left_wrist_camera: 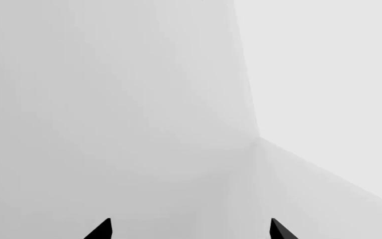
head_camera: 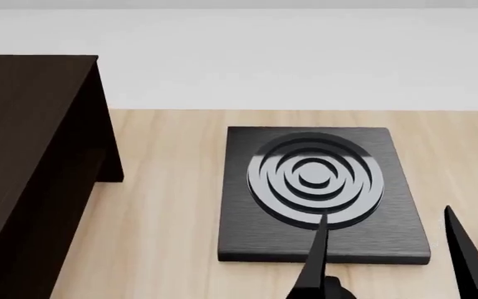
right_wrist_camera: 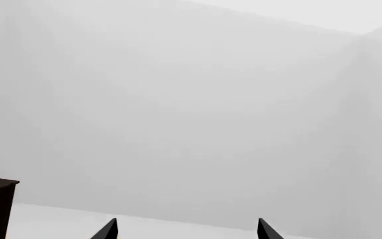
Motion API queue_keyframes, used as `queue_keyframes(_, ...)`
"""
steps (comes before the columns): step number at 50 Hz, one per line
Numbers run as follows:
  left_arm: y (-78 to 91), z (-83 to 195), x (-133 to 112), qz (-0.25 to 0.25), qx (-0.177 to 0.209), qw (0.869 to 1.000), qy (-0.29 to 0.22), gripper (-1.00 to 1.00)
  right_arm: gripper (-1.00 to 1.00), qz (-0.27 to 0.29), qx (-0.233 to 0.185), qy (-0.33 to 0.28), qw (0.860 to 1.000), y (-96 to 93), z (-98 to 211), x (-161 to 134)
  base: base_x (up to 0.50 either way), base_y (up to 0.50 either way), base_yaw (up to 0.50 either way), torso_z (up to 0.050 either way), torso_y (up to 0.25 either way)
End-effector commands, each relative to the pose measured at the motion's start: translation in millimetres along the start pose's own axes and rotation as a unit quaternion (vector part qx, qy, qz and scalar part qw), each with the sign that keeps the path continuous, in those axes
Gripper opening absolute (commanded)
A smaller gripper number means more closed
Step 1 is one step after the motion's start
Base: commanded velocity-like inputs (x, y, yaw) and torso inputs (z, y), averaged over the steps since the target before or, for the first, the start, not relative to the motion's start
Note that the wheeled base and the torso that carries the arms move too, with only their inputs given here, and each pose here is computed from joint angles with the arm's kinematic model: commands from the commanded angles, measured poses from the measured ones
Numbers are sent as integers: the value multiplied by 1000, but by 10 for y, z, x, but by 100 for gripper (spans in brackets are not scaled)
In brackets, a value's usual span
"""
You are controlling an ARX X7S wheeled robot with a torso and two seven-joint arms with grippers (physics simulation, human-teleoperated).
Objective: Put the frying pan under the cabinet shelf.
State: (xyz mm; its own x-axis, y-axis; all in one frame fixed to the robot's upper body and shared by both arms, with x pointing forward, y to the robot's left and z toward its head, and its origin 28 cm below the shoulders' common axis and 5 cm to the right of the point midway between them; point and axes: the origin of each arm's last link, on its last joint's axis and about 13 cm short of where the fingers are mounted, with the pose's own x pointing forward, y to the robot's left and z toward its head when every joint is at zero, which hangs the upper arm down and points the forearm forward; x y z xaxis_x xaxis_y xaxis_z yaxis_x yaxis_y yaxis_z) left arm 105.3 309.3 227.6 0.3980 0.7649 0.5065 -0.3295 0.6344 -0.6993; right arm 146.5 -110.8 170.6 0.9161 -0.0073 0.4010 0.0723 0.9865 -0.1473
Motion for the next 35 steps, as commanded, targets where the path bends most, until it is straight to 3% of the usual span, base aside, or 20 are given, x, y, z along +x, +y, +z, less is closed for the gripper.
queue_keyframes(1, -1, 0, -2, -1, 1, 1000, -2, 100, 100, -14, 3, 21, 1000, -174, 303, 67, 0, 0, 0, 0, 0)
queue_keyframes(7, 0, -2, -3, -2, 2, 1000, -2, 100, 100, -32, 10, 0, 999, -328, 527, 113, 0, 0, 0, 0, 0)
queue_keyframes(14, -65, 45, 50, 0, 1, 1000, -2, 100, 100, -35, -33, 3, 999, -476, 675, 172, 0, 0, 0, 0, 0)
queue_keyframes(20, -2, -4, -1, -1, 2, 1000, -2, 100, 100, -56, -25, 12, 998, -572, 749, 142, 0, 0, 0, 0, 0)
queue_keyframes(35, -10, -10, -2, -4, 9, 1000, 1, 100, 100, -111, -11, 18, 994, -623, 847, 232, 0, 0, 0, 0, 0)
